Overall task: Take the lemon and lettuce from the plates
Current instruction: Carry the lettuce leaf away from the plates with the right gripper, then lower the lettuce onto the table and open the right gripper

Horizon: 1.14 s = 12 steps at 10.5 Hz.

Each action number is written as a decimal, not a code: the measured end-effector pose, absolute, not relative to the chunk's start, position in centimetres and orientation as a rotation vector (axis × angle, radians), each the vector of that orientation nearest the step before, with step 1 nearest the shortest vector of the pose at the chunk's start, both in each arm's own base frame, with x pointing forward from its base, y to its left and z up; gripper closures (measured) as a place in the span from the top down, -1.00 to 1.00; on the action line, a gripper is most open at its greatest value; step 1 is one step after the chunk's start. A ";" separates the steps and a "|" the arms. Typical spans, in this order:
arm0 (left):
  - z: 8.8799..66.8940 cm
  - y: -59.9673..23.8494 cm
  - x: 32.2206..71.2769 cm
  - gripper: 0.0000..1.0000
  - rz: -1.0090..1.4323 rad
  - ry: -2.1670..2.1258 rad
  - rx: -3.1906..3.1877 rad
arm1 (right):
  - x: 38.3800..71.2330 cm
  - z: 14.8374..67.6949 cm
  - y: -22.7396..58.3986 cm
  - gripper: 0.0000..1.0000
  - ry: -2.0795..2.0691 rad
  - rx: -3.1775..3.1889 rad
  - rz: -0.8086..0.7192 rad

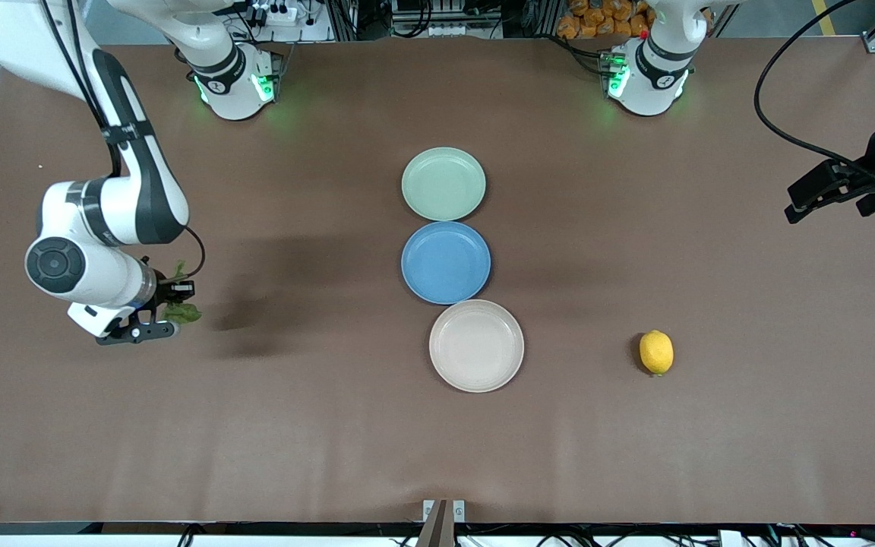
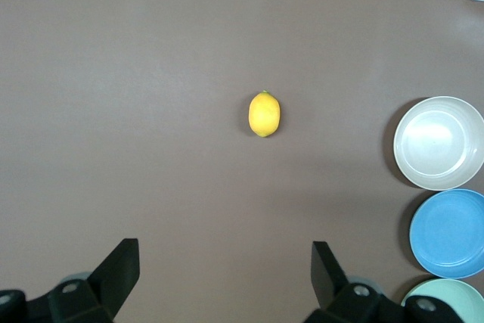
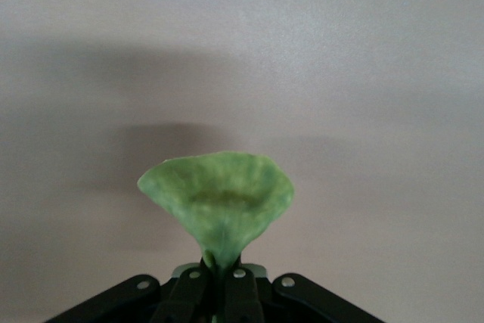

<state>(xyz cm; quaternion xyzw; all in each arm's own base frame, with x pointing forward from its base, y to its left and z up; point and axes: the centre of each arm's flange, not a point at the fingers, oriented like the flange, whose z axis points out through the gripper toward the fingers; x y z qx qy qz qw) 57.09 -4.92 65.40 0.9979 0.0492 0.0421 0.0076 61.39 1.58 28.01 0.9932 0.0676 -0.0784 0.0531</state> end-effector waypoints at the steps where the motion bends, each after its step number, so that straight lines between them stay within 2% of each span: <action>1: 65.4 -5.2 57.1 1.00 0.130 0.147 3.119 | 61.3 26.4 1.2 -0.91 0.202 3.024 -0.212; 5: 65.2 -6.4 56.8 1.00 0.103 0.106 3.122 | 60.4 20.2 1.1 -0.91 0.215 3.035 -0.183; 9: 64.9 -6.5 56.5 1.00 0.069 0.087 3.127 | 60.4 19.8 0.1 -0.89 0.193 3.031 -0.189; 12: 64.9 -6.5 56.5 1.00 0.063 0.085 3.128 | 60.5 20.0 -1.5 -0.24 0.156 3.023 -0.182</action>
